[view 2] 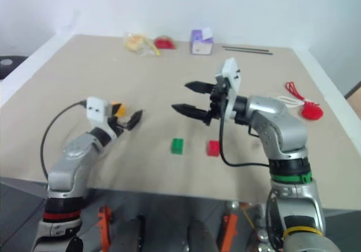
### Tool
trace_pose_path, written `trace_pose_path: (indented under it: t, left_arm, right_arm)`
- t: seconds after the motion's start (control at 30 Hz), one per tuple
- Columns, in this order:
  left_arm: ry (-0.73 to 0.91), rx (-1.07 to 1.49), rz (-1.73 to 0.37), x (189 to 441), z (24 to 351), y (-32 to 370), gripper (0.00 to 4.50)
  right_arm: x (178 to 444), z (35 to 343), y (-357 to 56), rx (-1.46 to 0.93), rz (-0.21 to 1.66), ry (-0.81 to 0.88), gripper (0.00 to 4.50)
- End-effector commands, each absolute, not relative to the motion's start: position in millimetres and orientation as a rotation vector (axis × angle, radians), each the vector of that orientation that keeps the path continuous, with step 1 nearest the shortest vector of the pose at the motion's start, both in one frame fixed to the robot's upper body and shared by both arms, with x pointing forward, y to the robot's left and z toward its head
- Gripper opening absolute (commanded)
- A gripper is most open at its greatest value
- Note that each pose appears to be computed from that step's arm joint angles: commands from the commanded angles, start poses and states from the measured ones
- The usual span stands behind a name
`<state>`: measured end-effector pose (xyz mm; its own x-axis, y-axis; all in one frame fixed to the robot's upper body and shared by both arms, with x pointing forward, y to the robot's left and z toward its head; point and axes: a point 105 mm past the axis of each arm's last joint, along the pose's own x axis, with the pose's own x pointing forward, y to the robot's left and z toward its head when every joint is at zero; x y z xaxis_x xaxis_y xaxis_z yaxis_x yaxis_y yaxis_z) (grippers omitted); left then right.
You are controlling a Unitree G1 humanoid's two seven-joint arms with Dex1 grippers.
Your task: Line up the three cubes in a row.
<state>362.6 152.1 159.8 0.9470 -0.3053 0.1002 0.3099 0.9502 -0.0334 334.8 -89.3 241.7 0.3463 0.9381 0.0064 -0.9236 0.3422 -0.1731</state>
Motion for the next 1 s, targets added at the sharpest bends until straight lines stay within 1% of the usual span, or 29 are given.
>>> trace_pose_path:
  t: [0.03,0.17,0.43,0.67,0.87,0.9,0.93,1.0]
  left_arm:
    - [-0.143,-0.024,-0.262,365.7,170.3,165.8,4.47]
    - [-0.075,-0.046,-0.200,375.2,154.5,184.8,4.47]
    - [-0.012,0.006,-0.243,392.2,139.6,195.8,4.47]
    - [0.014,0.033,-0.338,401.4,135.0,185.7,4.47]
    - [0.033,0.032,-0.333,405.1,129.1,183.8,4.47]
    - [0.034,0.033,-0.328,405.9,129.2,184.2,4.08]
    - [0.033,0.034,-0.325,406.6,129.4,184.5,3.92]
    - [0.029,0.037,-0.322,407.5,130.4,184.7,3.27]
  right_arm:
    - [334.4,251.2,-84.6,-0.188,1.229,-0.161,4.50]
    - [336.8,249.3,-80.8,-0.202,1.230,-0.168,4.50]
    - [339.8,247.7,-73.7,-0.200,1.219,-0.184,4.50]
    - [337.8,248.5,-73.0,-0.184,1.218,-0.188,4.50]
    - [335.6,248.9,-73.1,-0.178,1.221,-0.183,4.50]
    - [335.4,249.1,-73.4,-0.176,1.221,-0.182,4.50]
    - [335.3,249.2,-73.6,-0.176,1.220,-0.181,4.50]
    - [334.8,249.2,-74.3,-0.174,1.220,-0.180,4.50]
